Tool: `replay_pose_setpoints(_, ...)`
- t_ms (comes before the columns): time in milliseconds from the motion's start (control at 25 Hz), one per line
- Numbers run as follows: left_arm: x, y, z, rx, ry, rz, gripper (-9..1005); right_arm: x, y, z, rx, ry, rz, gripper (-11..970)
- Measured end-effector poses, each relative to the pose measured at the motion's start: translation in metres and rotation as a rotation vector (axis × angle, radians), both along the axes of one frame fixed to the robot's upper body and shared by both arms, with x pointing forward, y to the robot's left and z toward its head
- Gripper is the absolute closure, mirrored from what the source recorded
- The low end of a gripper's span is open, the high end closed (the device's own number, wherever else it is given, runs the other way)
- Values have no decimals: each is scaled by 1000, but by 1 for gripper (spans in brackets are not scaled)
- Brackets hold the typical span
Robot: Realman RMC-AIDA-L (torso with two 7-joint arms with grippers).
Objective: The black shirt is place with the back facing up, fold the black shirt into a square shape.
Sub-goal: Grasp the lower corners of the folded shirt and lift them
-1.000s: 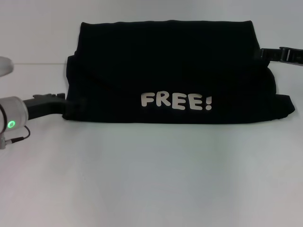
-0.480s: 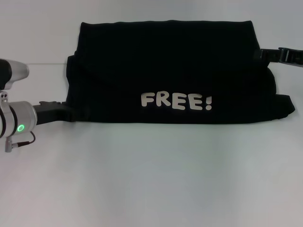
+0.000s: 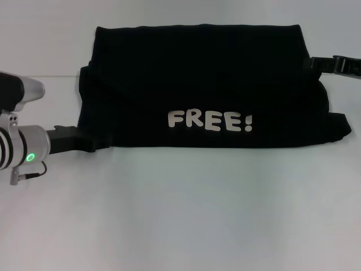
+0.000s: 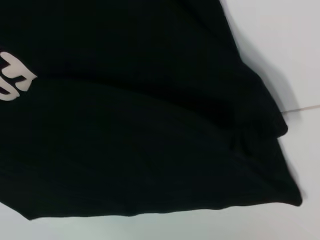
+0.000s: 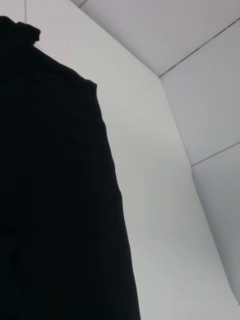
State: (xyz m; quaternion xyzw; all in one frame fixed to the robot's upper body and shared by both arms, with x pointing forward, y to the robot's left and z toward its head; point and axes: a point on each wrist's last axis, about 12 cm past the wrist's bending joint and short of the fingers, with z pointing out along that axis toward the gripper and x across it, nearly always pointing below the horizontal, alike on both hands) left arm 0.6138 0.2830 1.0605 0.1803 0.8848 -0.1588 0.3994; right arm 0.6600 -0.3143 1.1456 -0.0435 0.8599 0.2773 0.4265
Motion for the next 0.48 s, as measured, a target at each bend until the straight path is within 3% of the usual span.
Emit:
replay_pose_setpoints(240, 1, 0, 1, 5, -5, 6, 407, 0, -1, 0, -1, -2, -6, 294)
replay_pose_setpoints(480, 3, 4, 0, 31, -2, 26, 656, 0, -1, 0, -2, -2, -6, 294)
